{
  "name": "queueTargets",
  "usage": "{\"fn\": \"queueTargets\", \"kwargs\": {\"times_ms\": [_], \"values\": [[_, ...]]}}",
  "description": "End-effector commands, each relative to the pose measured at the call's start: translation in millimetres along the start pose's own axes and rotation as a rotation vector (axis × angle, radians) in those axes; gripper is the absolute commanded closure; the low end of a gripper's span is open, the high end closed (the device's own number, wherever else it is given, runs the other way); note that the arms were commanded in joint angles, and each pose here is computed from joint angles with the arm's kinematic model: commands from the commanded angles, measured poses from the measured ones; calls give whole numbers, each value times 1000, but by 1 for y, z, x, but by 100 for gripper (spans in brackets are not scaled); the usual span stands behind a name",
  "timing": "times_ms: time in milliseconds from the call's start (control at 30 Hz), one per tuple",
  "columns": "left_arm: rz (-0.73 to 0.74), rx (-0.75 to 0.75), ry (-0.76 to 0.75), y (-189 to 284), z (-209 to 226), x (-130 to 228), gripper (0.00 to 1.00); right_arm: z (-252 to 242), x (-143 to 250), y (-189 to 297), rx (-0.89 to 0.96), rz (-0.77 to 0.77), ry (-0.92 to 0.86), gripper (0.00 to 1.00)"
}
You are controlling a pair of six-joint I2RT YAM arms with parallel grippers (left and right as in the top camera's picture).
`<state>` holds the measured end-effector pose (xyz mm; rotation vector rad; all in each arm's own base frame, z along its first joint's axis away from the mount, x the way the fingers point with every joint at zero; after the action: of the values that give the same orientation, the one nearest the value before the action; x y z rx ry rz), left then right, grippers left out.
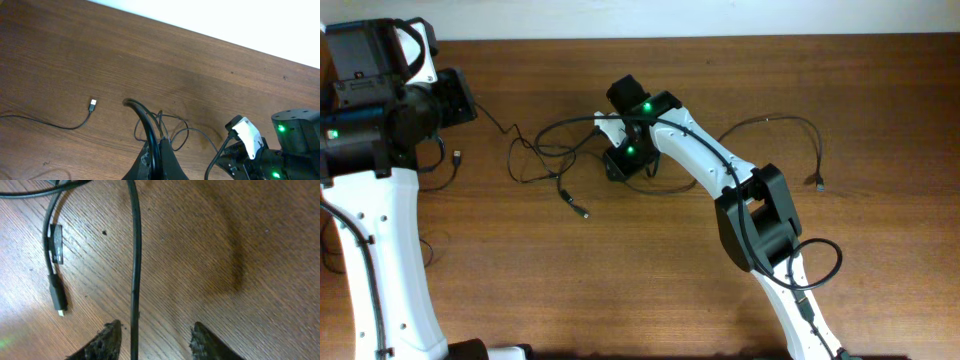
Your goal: Untangle cables
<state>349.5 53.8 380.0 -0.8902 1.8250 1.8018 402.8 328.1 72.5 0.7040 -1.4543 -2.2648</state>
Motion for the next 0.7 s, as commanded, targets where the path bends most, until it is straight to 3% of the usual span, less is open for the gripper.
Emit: {"fn": "queueTargets", "kwargs": {"times_ms": [0, 100, 233, 467, 667], "values": [[1, 11, -13, 0, 0, -1, 100, 5, 1, -14, -13, 19, 17, 67], [1, 11, -13, 0, 0, -1, 100, 2, 4, -17, -12, 32, 6, 95], [1, 11, -13, 0, 0, -1, 100, 4, -5, 29, -7, -15, -6, 96], [1, 10, -13, 0, 0, -1, 100, 50, -19, 211, -132, -259, 28, 96], [1, 8, -13, 0, 0, -1, 100, 86, -1, 301, -275, -407, 34, 96]]}}
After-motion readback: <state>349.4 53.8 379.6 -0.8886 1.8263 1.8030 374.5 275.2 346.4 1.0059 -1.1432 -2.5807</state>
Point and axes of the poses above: each gripper's point midway between its finger pads, its own y axis back along the fingers, its own z axis along the line the jaws close on, x = y × z, the point moved 5 cm from there along y, back along the fingers, and after that the axes turned 6 degrees about -y, right-handed, at the moved point
